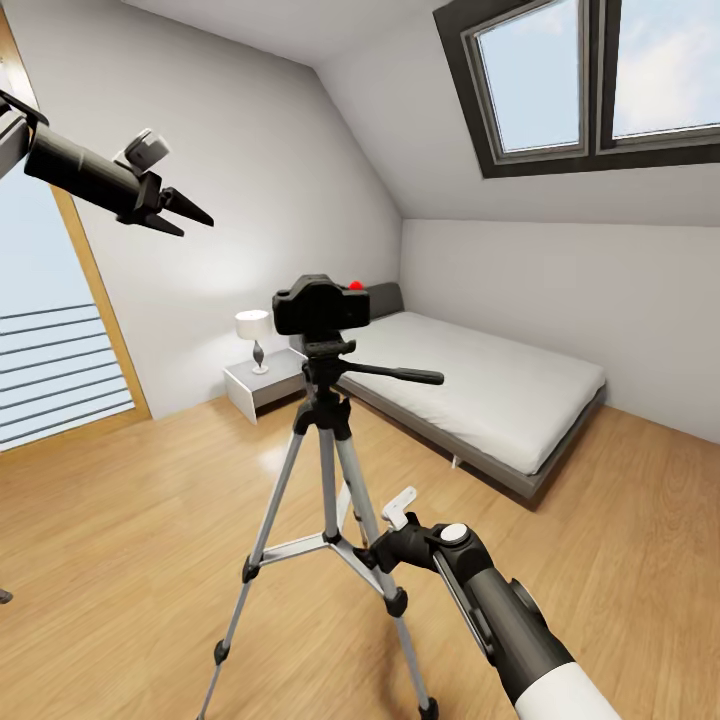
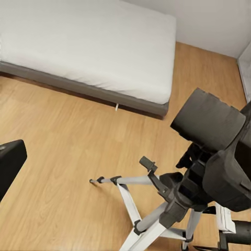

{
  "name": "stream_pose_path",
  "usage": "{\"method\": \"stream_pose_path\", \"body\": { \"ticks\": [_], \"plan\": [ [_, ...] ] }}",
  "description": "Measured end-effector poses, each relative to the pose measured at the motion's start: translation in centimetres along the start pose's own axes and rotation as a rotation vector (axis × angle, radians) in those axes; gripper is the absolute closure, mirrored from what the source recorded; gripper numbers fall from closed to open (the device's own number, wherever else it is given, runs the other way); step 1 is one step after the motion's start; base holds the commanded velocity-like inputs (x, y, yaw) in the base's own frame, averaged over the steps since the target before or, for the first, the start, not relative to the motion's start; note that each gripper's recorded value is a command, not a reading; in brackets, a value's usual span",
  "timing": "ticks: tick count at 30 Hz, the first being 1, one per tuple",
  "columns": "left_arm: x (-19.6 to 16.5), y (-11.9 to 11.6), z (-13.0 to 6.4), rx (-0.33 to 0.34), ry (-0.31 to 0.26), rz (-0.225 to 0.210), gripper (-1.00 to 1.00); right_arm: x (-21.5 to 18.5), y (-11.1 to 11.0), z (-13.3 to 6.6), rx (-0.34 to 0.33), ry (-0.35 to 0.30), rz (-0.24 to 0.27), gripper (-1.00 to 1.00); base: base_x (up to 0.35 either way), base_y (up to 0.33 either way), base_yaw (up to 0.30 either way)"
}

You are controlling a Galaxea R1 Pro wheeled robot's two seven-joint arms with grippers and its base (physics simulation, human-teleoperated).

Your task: Attach the digital camera to the camera tripod in the bedroom.

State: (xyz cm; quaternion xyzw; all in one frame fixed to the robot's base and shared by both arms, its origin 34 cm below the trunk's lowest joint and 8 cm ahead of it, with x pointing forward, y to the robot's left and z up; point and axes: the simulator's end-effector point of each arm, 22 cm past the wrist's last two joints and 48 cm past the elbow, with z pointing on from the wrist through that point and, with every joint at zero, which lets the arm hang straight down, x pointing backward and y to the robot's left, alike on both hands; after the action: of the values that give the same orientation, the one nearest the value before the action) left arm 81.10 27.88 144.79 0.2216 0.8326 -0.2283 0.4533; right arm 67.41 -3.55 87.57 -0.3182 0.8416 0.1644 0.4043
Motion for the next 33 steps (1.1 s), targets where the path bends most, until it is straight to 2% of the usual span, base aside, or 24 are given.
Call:
{"method": "stream_pose_path", "body": {
  "ticks": [18,22,26,27,33],
  "plan": [
    [0.6,0.3,0.5,0.006,0.007,-0.012,-1.00,-0.4,0.0,-0.2,0.001,-0.009,-0.003,-1.00,-0.004,0.000,0.000],
    [1.2,0.7,0.7,0.007,0.012,-0.029,-1.00,-0.6,-0.1,-0.2,0.003,-0.015,-0.004,-1.00,-0.135,0.000,0.000],
    [3.1,1.9,1.5,0.013,0.034,-0.083,-1.00,-1.5,-0.4,-0.6,0.012,-0.036,-0.007,-1.00,-0.242,0.000,0.000],
    [3.0,1.9,1.5,0.016,0.031,-0.084,-1.00,-1.5,-0.4,-0.7,0.012,-0.036,-0.007,-1.00,-0.272,0.000,0.000],
    [8.7,4.8,4.1,0.047,0.069,-0.207,-1.00,-4.5,-0.8,-2.3,0.035,-0.107,-0.030,-1.00,-0.202,0.000,0.000]
  ]
}}
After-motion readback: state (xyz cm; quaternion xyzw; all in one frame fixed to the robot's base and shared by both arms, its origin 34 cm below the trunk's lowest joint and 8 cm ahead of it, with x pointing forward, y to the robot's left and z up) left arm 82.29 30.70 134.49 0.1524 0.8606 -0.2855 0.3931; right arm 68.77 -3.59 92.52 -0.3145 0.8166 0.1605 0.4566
